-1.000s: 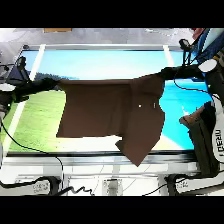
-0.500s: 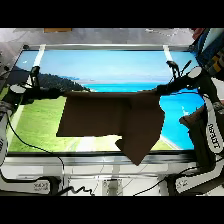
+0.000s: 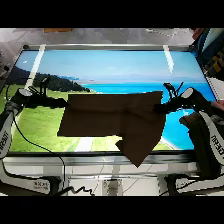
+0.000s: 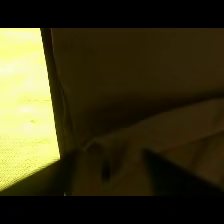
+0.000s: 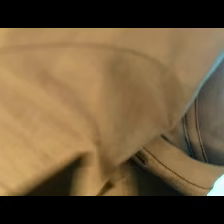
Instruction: Fold the clothes and pants, and hang the long-sleeved shirts on hangers.
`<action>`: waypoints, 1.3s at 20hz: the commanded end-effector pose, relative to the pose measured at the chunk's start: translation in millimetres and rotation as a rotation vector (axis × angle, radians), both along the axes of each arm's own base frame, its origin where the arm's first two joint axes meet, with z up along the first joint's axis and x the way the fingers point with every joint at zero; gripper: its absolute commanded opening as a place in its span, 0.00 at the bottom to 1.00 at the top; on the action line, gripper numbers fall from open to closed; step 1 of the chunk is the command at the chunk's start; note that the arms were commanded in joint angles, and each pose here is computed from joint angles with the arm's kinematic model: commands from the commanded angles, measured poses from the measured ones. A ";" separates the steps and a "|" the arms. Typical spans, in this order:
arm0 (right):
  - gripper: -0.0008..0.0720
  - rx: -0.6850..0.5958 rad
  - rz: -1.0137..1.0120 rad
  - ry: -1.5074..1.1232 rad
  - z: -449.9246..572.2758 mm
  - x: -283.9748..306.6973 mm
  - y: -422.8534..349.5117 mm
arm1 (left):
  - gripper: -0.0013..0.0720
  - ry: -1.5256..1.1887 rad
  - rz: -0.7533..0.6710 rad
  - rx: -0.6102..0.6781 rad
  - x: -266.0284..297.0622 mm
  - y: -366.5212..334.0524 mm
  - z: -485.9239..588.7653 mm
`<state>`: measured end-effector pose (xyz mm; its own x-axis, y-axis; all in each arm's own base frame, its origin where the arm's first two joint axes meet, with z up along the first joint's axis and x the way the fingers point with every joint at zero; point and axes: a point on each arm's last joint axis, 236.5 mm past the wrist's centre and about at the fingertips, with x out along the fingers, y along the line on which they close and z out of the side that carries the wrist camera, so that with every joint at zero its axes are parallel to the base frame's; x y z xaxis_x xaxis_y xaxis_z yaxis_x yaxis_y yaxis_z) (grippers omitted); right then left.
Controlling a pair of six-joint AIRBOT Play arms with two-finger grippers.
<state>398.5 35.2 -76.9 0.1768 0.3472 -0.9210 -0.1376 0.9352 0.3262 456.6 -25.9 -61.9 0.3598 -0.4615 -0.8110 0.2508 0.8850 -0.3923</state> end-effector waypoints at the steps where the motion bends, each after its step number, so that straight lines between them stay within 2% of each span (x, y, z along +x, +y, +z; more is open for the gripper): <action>1: 0.82 0.010 -0.039 -0.016 2.7 -1.3 1.6 | 0.98 0.029 -0.016 -0.015 -8.3 -3.5 1.8; 3: 0.78 0.005 -0.037 -0.062 23.9 4.9 0.8 | 0.98 0.024 -0.031 -0.023 -14.6 -3.3 16.8; 5: 0.61 -0.044 -0.011 -0.119 52.3 1.3 -7.0 | 0.97 -0.018 -0.033 -0.002 -19.7 5.4 44.0; 8: 0.61 -0.094 0.037 -0.163 96.1 -28.2 -15.9 | 0.97 -0.105 -0.029 0.109 -33.8 34.1 91.7; 10: 0.46 -0.098 0.013 -0.176 107.9 -58.0 -21.6 | 0.97 -0.122 -0.031 0.219 -50.6 59.1 110.4; 11: 0.45 -0.096 -0.007 -0.171 105.2 -75.6 -24.1 | 0.97 -0.102 -0.038 0.257 -60.5 68.9 111.9; 14: 0.45 0.005 -0.107 -0.122 76.9 -135.1 -6.8 | 0.96 -0.011 -0.030 0.219 -85.5 76.7 100.8; 16: 0.45 0.144 -0.257 -0.070 50.9 -160.8 20.0 | 0.97 0.021 0.018 0.136 -93.2 73.3 87.9; 19: 0.48 0.324 -0.362 0.043 15.4 -193.0 57.5 | 0.97 0.076 0.076 0.047 -106.4 69.0 70.4; 22: 0.49 0.347 -0.436 0.163 -12.8 -219.3 64.9 | 0.97 0.125 0.096 0.023 -120.3 71.5 56.0; 23: 0.54 0.345 -0.435 0.181 -16.3 -223.6 65.6 | 0.97 0.138 0.103 0.016 -124.2 72.4 52.4; 24: 0.71 0.346 -0.434 0.200 -17.1 -226.8 66.7 | 0.97 0.152 0.106 0.016 -128.4 74.4 49.4; 25: 0.79 0.348 -0.439 0.223 -17.7 -230.5 67.9 | 0.97 0.173 0.101 0.042 -134.6 80.4 45.2; 26: 0.79 0.345 -0.428 0.240 -18.3 -235.1 68.7 | 0.97 0.199 0.096 0.075 -142.1 88.1 40.8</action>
